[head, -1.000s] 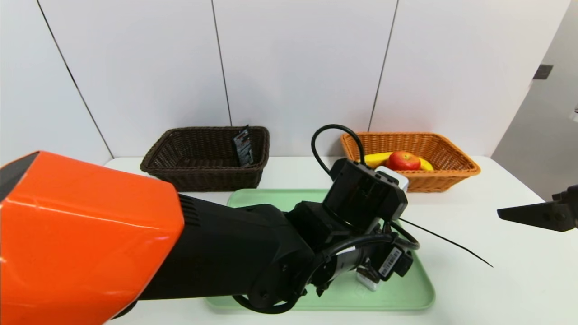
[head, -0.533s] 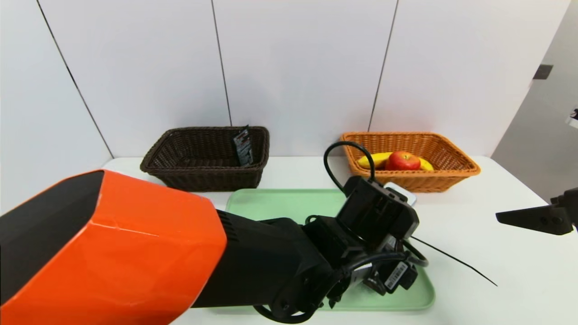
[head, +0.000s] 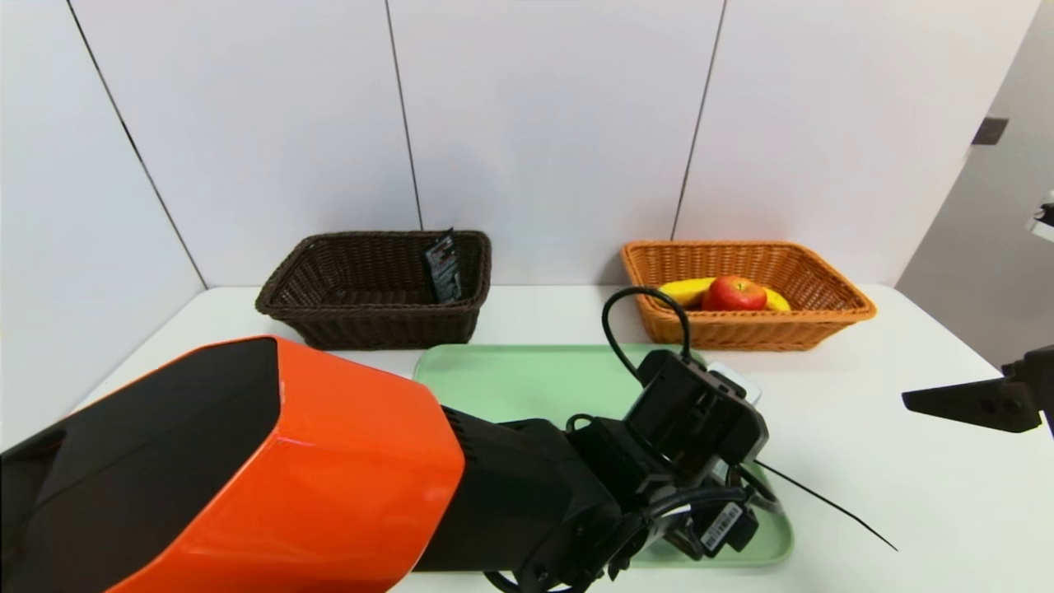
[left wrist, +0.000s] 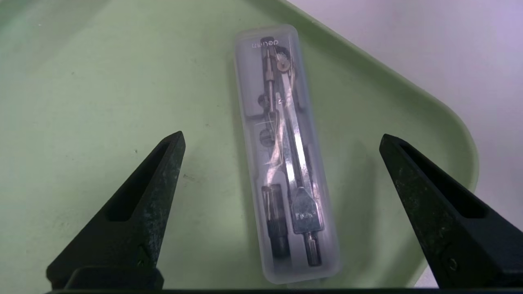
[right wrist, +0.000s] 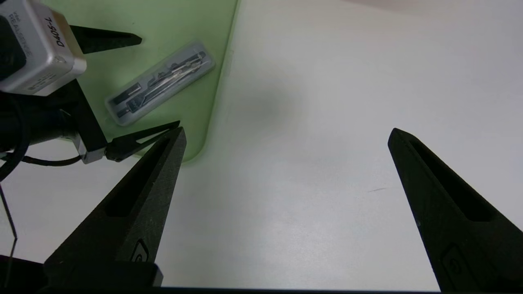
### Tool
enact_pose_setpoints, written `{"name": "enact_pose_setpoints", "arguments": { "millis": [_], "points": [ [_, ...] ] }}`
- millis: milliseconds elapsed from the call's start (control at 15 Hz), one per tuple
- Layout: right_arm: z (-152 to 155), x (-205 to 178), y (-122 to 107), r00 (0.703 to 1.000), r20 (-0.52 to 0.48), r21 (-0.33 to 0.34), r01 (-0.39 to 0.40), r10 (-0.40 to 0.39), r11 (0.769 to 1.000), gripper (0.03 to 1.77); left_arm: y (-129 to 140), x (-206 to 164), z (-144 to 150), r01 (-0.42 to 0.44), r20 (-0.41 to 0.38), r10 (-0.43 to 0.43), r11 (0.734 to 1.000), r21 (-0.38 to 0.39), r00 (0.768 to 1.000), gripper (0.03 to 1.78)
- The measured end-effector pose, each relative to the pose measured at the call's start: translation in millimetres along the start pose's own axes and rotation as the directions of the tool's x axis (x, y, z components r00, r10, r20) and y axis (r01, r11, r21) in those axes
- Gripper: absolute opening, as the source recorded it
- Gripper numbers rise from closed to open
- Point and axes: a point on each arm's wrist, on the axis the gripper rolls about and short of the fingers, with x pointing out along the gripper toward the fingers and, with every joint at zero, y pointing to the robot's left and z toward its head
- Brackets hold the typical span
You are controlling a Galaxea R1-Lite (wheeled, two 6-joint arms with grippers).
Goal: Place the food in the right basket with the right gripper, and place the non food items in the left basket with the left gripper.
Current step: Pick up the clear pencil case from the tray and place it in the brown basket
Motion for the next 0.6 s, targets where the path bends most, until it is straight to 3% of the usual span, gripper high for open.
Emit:
{"name": "enact_pose_setpoints", "arguments": {
  "millis": [333,600],
  "points": [
    [0.0,0.3,0.0,1.0,0.0,0.0,0.0,0.0,1.0,1.7,-0.6,6.6,-5.9,-0.001,-0.017,0.001,1.0,0.001,1.0,1.68],
    [0.0,0.3,0.0,1.0,0.0,-0.002,-0.001,0.001,1.0,1.71,-0.4,8.3,-8.5,-0.002,-0.026,0.002,1.0,0.002,1.0,1.09]
  ]
}}
